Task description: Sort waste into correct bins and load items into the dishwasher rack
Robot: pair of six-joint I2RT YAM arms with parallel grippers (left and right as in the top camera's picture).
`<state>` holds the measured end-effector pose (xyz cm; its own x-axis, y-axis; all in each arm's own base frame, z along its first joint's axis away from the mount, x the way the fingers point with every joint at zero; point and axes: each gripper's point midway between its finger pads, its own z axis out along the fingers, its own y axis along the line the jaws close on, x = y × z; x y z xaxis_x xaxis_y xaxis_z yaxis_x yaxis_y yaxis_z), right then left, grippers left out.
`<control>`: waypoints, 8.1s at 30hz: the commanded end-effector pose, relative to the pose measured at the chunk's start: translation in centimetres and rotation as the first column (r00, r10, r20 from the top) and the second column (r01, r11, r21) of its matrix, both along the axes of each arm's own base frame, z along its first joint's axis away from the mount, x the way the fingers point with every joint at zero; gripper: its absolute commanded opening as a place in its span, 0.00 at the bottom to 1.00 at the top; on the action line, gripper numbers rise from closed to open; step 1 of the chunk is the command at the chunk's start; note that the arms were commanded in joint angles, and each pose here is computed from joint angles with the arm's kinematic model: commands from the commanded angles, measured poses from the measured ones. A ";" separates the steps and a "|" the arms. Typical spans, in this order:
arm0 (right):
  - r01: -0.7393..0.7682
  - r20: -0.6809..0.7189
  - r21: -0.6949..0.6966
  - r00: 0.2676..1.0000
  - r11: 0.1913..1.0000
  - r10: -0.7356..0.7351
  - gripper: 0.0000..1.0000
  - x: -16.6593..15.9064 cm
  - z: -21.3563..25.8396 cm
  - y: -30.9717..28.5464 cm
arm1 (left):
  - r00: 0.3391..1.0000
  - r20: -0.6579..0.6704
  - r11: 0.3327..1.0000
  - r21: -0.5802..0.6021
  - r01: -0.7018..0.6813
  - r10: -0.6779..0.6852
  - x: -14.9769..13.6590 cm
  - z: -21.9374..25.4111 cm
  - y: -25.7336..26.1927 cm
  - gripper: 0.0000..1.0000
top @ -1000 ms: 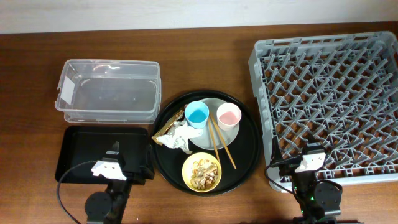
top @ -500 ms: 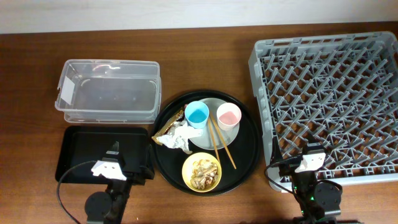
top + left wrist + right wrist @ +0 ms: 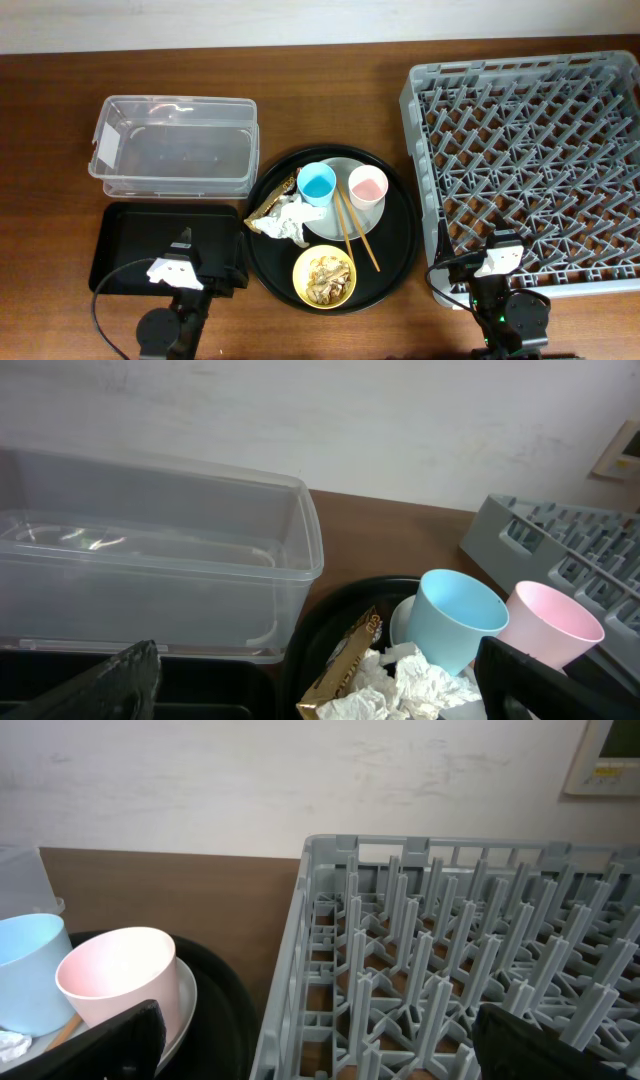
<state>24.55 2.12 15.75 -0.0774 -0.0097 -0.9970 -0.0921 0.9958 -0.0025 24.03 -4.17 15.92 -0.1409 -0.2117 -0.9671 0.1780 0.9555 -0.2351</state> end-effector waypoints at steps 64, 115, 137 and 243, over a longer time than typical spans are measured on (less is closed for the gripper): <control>-0.001 0.002 -0.003 1.000 1.000 0.001 0.99 0.0 -0.1 0.0 | 0.442 -0.866 0.965 0.153 -0.212 0.234 6.2 -13.0 -11.1 0.75; -0.001 0.002 -0.003 1.000 1.000 0.001 0.99 0.0 -0.1 0.0 | 0.508 -0.791 0.938 0.253 -0.237 0.342 4.0 -3.0 -0.8 0.01; -0.001 0.002 -0.003 1.000 1.000 0.001 0.99 0.0 -0.1 0.0 | 0.334 -0.846 0.910 0.389 -0.144 0.415 2.7 -6.5 4.4 0.68; -0.001 0.002 -0.003 1.000 1.000 0.001 0.99 0.0 -0.1 0.0 | 0.488 -0.843 0.714 0.484 0.505 0.226 10.0 -14.8 -9.0 0.00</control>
